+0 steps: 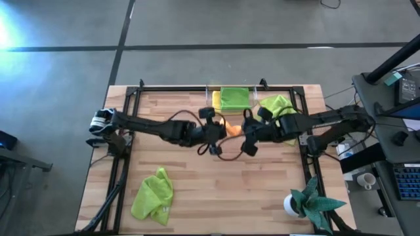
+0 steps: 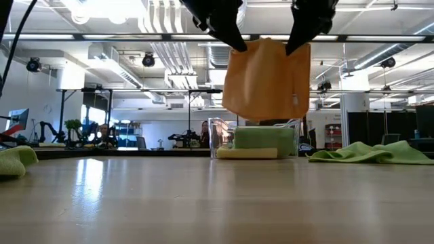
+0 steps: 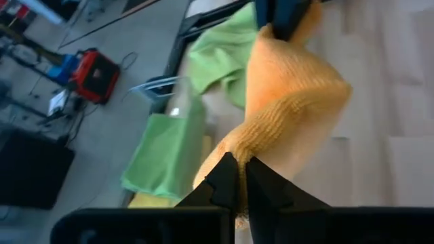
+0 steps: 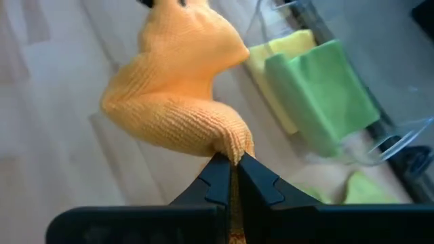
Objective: Fold microfiber towels
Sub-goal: Put the orange microfiber cloth into the transparent bin
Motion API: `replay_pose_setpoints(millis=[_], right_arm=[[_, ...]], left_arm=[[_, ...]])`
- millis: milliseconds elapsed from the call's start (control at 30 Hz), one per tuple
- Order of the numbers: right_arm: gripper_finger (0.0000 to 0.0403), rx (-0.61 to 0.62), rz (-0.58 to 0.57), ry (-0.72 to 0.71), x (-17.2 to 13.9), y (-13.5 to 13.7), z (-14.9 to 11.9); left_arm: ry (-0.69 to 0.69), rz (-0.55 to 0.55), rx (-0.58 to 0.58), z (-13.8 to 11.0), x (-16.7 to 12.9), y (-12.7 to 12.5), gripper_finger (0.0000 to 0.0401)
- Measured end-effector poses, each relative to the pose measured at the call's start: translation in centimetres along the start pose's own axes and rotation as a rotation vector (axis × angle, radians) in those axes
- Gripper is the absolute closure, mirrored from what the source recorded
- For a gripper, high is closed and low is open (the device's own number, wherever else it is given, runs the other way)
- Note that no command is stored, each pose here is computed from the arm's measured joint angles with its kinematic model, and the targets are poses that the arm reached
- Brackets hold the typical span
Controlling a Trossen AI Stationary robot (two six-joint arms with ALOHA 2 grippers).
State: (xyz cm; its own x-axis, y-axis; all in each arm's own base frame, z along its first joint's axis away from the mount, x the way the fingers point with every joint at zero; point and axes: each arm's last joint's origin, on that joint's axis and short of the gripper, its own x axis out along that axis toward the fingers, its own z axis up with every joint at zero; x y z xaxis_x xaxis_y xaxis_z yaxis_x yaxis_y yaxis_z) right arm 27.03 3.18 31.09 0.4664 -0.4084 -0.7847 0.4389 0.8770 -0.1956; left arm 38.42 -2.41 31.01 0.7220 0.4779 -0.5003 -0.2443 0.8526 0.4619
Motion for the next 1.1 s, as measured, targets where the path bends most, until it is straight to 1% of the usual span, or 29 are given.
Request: replay_pose_setpoints(millis=[67, 133, 233, 333, 400, 500, 600, 767, 900, 1000, 1100], right_arm=[[0.0394, -0.012, -0.013, -0.008, 0.2, -0.8, 0.4], [0.0394, -0.017, -0.023, -0.028, 0.5, -1.7, 1.0], [0.0394, -0.021, -0.049, -0.057, 1.0, -3.2, 1.9], [0.0394, -0.021, -0.083, -0.076, 1.7, -4.8, 2.7], [0.0394, -0.017, -0.094, -0.085, 2.2, -6.0, 3.2], [0.0394, -0.003, -0.093, -0.102, 2.9, -7.7, 3.9], [0.0394, 0.007, -0.112, -0.126, 3.4, -9.4, 4.4], [0.0394, 0.011, -0.126, -0.159, 4.2, -12.1, 5.1], [0.0394, 0.012, -0.119, -0.195, 4.9, -14.0, 5.6], [0.0394, -0.002, -0.111, -0.206, 5.6, -15.1, 5.8], [0.0394, -0.010, -0.136, -0.188, 6.3, -16.2, 5.8]], left_arm=[[0.001, 0.022, -0.010, 0.2, 0.3, 1.0, 0.0400], [0.006, 0.041, 0.007, 0.1, 0.7, 1.8, 0.0400], [0.026, 0.068, 0.016, -0.2, 1.4, 3.1, 0.0400], [0.041, 0.103, 0.000, -0.5, 2.2, 4.7, 0.0400], [0.044, 0.127, 0.013, -0.7, 2.7, 5.7, 0.0400], [0.028, 0.167, 0.028, -0.7, 3.3, 7.2, 0.0400], [0.005, 0.205, -0.004, -0.8, 3.9, 8.8, 0.0400], [-0.006, 0.256, 0.008, -1.3, 5.1, 11.4, 0.0400], [-0.026, 0.243, 0.040, -1.8, 6.2, 12.6, 0.0400], [-0.032, 0.264, 0.081, -2.1, 7.1, 13.3, 0.0400], [-0.032, 0.293, 0.127, -2.5, 7.9, 14.0, 0.0400]])
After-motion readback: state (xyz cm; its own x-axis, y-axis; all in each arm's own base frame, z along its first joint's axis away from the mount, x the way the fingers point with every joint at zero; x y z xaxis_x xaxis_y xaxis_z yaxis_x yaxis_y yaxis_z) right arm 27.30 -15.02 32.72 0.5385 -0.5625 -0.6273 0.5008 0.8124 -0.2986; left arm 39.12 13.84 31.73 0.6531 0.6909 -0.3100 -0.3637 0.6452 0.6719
